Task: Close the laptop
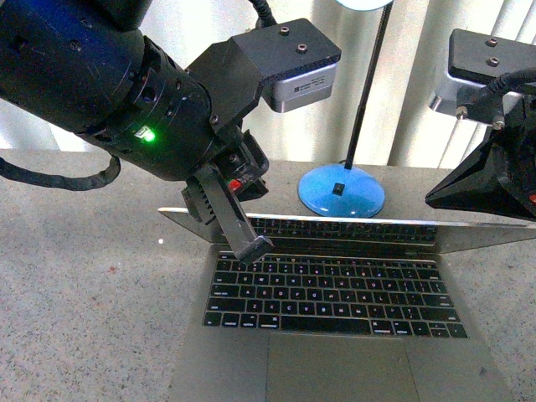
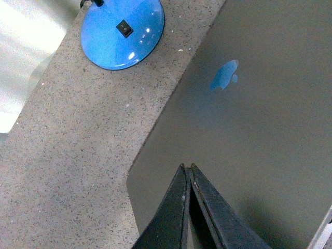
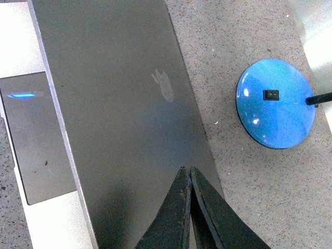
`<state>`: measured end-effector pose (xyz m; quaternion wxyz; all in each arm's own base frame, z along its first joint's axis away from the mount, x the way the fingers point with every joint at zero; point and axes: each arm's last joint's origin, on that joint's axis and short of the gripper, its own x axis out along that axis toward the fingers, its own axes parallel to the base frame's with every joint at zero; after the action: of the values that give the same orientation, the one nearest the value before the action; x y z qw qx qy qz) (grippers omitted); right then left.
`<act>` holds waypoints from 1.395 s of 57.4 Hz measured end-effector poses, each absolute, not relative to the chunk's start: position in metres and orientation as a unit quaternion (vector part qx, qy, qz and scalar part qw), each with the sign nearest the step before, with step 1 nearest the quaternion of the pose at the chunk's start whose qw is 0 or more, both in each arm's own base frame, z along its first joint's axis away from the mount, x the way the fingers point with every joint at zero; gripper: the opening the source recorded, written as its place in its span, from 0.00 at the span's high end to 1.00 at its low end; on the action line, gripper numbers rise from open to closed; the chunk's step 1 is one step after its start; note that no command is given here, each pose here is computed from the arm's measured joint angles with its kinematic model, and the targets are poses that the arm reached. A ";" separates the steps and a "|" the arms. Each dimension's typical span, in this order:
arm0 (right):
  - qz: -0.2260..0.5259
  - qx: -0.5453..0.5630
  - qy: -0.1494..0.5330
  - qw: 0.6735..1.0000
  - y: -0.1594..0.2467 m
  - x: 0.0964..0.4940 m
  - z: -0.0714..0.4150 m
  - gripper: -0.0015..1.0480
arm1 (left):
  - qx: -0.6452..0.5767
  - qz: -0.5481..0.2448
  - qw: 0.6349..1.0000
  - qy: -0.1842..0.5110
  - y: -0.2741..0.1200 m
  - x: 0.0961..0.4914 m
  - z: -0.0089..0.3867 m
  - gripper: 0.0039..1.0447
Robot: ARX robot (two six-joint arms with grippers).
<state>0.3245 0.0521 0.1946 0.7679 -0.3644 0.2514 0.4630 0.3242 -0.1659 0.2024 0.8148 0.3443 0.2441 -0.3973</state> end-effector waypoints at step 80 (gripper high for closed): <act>0.493 -0.354 0.282 0.743 0.055 0.312 0.164 0.97 | 0.347 -0.429 0.788 0.272 -0.172 0.322 0.167 0.97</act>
<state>0.3123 0.0546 0.1635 0.7426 -0.3543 0.2822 0.4933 0.3217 -0.1724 0.1666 0.7883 0.3472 0.2718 -0.4292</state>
